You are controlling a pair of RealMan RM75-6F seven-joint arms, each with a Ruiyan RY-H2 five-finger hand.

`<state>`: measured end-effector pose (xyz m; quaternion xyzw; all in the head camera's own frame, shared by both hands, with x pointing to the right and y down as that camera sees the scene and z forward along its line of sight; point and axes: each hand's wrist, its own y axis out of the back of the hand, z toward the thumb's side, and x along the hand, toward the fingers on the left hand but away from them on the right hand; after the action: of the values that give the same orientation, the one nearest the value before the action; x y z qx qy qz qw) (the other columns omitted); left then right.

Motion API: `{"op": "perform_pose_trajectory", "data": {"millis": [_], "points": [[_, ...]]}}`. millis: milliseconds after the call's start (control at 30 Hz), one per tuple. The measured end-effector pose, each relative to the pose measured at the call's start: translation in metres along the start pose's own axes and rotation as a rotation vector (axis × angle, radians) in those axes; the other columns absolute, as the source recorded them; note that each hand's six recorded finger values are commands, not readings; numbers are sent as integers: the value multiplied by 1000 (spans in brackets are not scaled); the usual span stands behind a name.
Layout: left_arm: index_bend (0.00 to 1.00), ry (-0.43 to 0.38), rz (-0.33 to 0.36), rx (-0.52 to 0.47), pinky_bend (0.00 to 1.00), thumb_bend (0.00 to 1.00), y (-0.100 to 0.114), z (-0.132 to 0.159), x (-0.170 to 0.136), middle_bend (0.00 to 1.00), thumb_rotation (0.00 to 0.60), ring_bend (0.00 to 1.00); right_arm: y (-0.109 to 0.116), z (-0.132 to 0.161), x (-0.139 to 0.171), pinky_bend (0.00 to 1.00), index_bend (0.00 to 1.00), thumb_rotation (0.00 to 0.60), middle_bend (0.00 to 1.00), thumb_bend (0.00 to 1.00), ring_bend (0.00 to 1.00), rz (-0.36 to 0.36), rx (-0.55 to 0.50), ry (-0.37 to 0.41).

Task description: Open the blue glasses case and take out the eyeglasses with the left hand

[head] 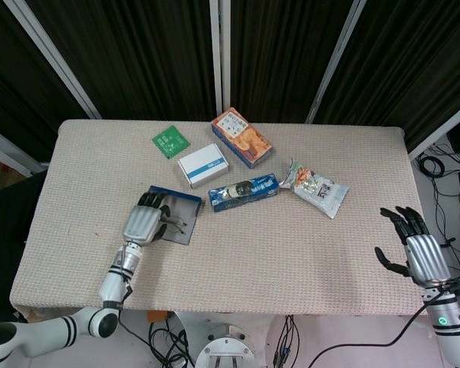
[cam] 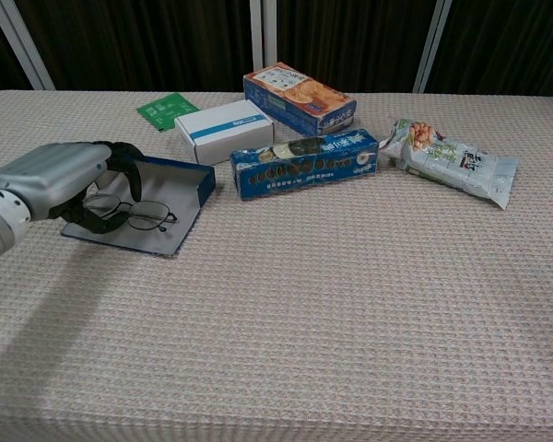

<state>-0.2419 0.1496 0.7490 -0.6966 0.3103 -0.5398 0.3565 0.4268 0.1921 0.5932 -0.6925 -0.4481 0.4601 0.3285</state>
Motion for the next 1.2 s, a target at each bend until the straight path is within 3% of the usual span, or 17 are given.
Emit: {"op": "perform_pose_trajectory", "data": {"millis": [333, 667, 900, 1200], "points": [[442, 12, -8, 8, 116, 384, -2, -2, 1, 121, 600, 89, 0, 0, 1, 110, 134, 600, 218, 297, 69, -1, -1, -1], [553, 17, -21, 1, 116, 403, -5, -4, 2, 156, 600, 89, 1, -1, 3, 110, 135, 600, 218, 296, 69, -3, -2, -3], [632, 20, -10, -25, 117, 483, -2, -5, 0, 214, 600, 90, 2, 1, 2, 110, 135, 600, 218, 296, 69, -6, 1, 2], [641, 11, -10, -53, 117, 535, 6, -6, -12, 216, 600, 90, 4, 3, 1, 110, 135, 600, 218, 295, 69, -9, 5, 9]]}}
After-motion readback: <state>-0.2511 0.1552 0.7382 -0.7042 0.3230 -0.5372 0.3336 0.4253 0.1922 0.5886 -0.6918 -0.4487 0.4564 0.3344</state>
